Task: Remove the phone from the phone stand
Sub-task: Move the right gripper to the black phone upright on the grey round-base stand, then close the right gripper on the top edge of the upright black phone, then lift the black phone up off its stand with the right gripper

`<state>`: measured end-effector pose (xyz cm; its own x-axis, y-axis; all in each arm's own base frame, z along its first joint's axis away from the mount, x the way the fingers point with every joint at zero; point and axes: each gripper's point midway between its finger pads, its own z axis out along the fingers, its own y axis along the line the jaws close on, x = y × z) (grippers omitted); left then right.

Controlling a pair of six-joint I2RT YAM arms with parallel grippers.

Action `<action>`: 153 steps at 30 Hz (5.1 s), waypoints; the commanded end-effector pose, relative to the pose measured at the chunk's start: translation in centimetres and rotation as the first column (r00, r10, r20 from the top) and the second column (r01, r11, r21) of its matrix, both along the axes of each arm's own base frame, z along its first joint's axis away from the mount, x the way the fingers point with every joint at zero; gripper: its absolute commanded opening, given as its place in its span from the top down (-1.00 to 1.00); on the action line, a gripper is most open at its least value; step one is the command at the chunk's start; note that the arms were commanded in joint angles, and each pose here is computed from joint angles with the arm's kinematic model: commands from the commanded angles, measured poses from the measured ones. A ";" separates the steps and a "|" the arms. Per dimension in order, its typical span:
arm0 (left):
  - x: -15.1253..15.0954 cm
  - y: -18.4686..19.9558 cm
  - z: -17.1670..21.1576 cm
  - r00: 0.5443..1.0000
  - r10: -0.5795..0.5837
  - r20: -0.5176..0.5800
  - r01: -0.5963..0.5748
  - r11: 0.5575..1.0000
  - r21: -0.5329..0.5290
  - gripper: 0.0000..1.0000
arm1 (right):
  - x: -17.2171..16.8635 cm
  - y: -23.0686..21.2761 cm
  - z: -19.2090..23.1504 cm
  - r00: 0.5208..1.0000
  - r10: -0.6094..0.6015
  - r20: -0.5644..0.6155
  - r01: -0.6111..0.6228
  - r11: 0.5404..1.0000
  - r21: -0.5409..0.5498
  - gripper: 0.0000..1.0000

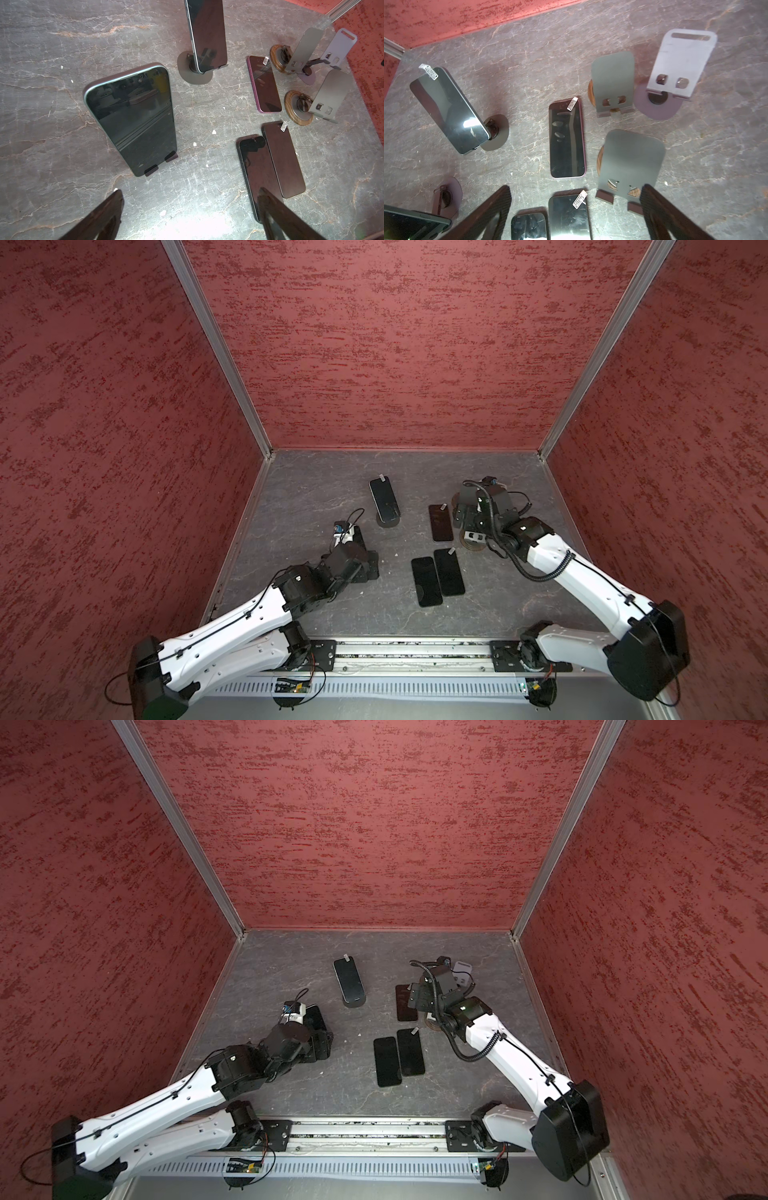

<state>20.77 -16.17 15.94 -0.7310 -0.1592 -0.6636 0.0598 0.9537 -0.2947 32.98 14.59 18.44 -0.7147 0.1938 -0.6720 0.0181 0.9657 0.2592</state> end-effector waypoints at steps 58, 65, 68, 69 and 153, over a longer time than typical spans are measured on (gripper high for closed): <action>-1.1 5.8 -0.7 0.974 0.226 0.013 -0.225 0.974 -0.025 -0.99 | 8.5 21.9 -4.5 0.889 0.457 0.016 -0.447 0.877 -0.179 -0.97; -1.1 6.0 -1.0 0.973 0.232 0.009 -0.232 0.973 -0.010 -0.99 | 9.7 22.1 -5.6 0.885 0.465 0.012 -0.459 0.877 -0.141 -0.98; -1.0 6.1 -1.0 0.972 0.235 0.010 -0.235 0.972 -0.006 -0.99 | 10.2 22.1 -5.9 0.885 0.466 0.010 -0.461 0.878 -0.128 -0.97; -0.9 6.2 -0.9 0.972 0.236 0.011 -0.236 0.972 -0.005 -0.99 | 10.4 22.1 -6.1 0.884 0.467 0.005 -0.463 0.877 -0.124 -0.97; -0.4 6.3 -2.0 0.971 0.234 -0.040 -0.236 0.971 -0.046 -0.99 | 10.7 20.3 -0.8 0.923 0.375 0.083 -0.368 0.925 -0.093 -0.10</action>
<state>20.11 -9.73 13.73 -0.7014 -0.3419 -0.6254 -0.1691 0.9322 -0.3200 43.07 35.70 14.47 -0.6987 -0.1860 -0.6908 -0.4005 0.9018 0.1622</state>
